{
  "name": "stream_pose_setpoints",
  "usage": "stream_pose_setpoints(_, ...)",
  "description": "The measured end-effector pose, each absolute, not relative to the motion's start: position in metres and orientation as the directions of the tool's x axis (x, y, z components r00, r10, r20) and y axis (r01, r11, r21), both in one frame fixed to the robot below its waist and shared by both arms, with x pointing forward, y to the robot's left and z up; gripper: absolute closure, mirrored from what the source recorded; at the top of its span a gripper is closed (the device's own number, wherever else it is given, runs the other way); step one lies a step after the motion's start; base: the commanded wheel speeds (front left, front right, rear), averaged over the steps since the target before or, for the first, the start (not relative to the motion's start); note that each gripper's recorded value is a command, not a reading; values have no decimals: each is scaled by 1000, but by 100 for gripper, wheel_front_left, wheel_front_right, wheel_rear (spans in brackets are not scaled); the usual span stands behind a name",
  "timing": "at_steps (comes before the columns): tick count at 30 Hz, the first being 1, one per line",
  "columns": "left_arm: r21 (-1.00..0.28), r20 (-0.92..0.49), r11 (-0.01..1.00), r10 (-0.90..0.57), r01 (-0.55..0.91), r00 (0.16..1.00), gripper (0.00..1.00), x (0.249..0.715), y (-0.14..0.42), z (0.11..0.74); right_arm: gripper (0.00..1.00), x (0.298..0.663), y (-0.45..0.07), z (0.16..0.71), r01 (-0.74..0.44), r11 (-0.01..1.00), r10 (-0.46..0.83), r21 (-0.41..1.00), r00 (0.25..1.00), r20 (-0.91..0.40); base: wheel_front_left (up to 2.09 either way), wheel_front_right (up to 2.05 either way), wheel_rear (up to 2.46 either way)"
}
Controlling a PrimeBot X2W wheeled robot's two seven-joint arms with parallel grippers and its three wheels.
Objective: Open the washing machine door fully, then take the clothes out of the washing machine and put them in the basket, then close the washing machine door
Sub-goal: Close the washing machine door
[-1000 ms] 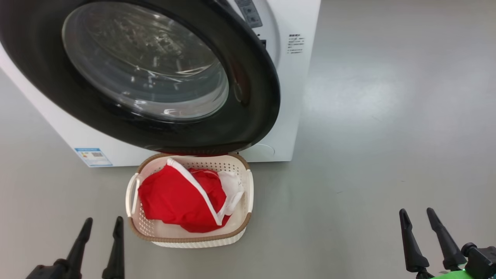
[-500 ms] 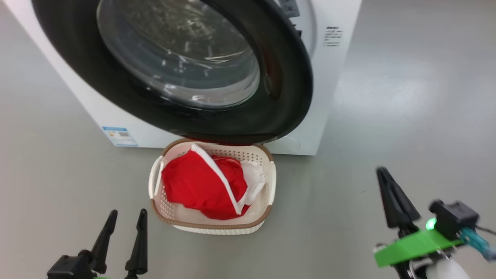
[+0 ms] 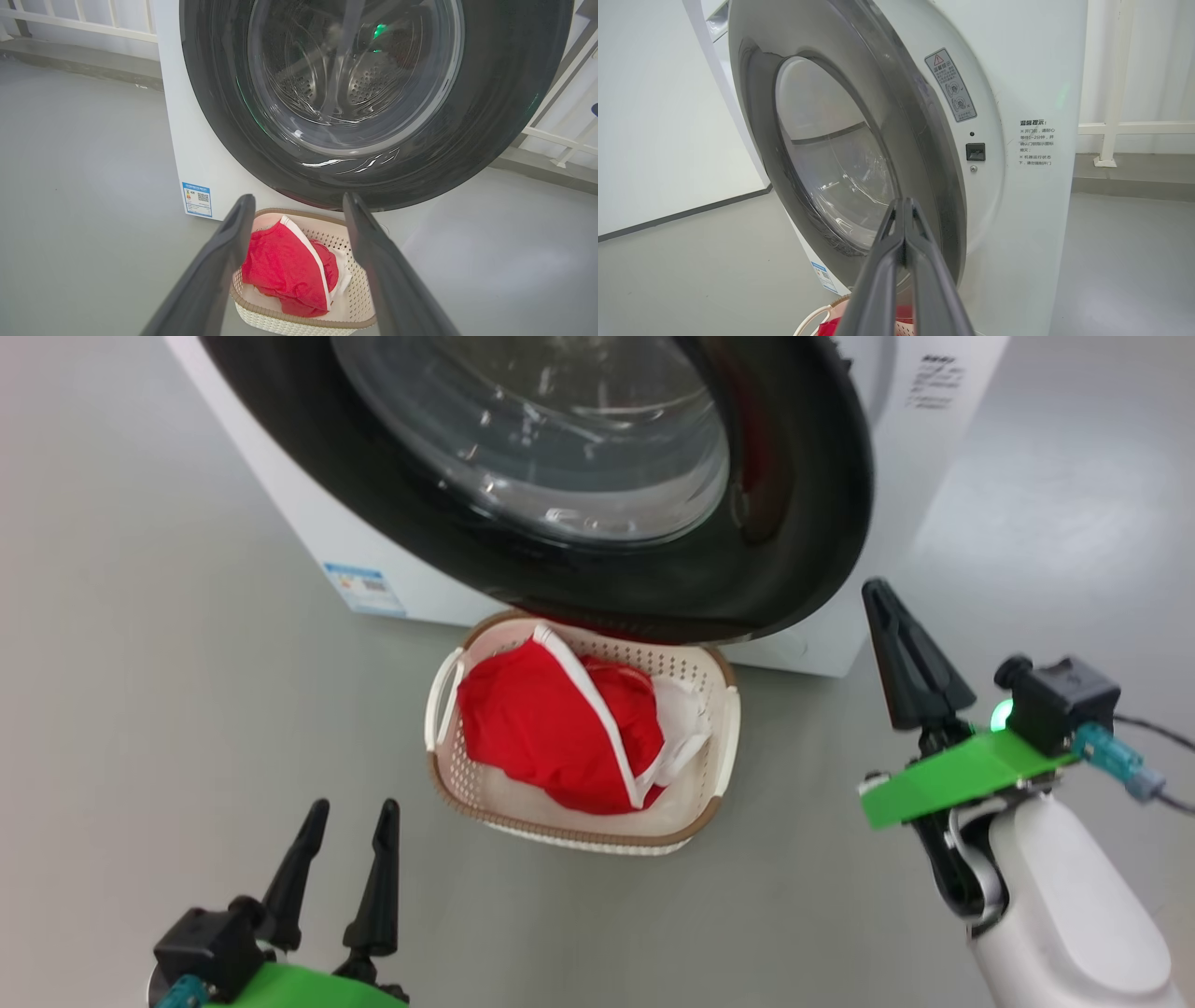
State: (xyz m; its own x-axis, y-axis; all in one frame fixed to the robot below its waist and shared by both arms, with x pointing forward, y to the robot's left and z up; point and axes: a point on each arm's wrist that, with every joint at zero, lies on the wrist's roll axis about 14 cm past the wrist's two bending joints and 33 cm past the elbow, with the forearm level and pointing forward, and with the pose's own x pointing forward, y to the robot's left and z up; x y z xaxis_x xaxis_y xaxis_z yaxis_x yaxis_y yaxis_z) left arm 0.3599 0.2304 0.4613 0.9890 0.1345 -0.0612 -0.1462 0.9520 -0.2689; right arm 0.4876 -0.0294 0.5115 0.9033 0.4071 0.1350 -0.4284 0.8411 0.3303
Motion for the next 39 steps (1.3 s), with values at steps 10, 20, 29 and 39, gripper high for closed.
stream_pose_setpoints(10, -270, -82, 948, 153, -170, 985, 0, 380, 238, 453, 100, 527, -6, 499, -458, 817, 441, 351, 888, 134, 0, 0, 0)
stream_pose_setpoints(20, -261, -105, 951, 144, -168, 984, 0, 400, 237, 442, 100, 553, -2, 478, -438, 811, 428, 387, 896, 118, 0, 0, 0)
stream_pose_setpoints(29, -259, -127, 954, 122, -152, 984, 0, 414, 232, 430, 100, 582, -3, 470, -419, 811, 399, 409, 907, 136, 0, 0, 0)
stream_pose_setpoints(39, -250, -150, 953, 139, -174, 979, 0, 419, 238, 420, 100, 612, -4, 472, -414, 810, 374, 415, 910, 178, 0, 0, 0)
